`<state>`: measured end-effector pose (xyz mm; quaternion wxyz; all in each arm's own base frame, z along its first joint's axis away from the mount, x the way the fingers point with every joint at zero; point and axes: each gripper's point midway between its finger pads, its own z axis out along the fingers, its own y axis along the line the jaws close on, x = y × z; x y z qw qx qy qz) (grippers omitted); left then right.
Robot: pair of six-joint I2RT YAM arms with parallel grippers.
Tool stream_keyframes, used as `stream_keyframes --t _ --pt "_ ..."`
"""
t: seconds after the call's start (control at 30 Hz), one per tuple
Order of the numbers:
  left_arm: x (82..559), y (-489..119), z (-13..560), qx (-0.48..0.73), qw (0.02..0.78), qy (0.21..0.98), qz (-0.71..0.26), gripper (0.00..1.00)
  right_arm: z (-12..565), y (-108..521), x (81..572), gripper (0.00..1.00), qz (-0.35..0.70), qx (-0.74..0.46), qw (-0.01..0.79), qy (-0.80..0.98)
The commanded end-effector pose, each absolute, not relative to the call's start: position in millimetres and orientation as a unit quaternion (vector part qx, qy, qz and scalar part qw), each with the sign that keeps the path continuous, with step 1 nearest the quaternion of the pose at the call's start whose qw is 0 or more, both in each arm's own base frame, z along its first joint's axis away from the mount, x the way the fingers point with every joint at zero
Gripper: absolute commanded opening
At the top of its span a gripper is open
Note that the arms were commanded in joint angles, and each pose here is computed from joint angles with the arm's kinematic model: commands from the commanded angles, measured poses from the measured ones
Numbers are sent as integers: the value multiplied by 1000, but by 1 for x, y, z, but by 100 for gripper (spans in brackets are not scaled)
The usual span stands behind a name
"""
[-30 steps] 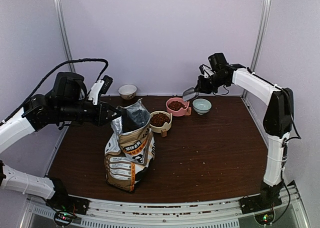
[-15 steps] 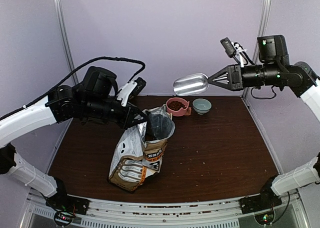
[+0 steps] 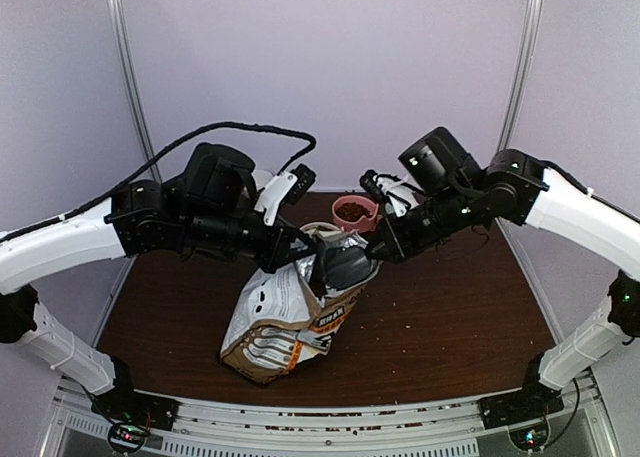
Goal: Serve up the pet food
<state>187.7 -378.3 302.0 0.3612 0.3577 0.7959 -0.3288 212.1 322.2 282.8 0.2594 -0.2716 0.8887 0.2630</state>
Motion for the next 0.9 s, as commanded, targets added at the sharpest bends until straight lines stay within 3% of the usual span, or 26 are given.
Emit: stream_keyframes --t 0.0,0.1,0.3,0.6,0.87 --pt "182 -405 326 356 403 753 -378 0 223 284 240 0 59 -202 256 944" --pt "177 -413 307 361 393 754 -383 0 169 302 230 0 69 -205 209 954" --pt "175 -427 261 367 382 750 -397 0 111 384 200 0 235 -212 99 943" --pt "178 -435 245 371 379 751 -393 0 147 430 175 0 435 -188 17 880" --pt "176 -428 261 370 391 744 -394 0 183 420 162 0 518 -180 -6 836"
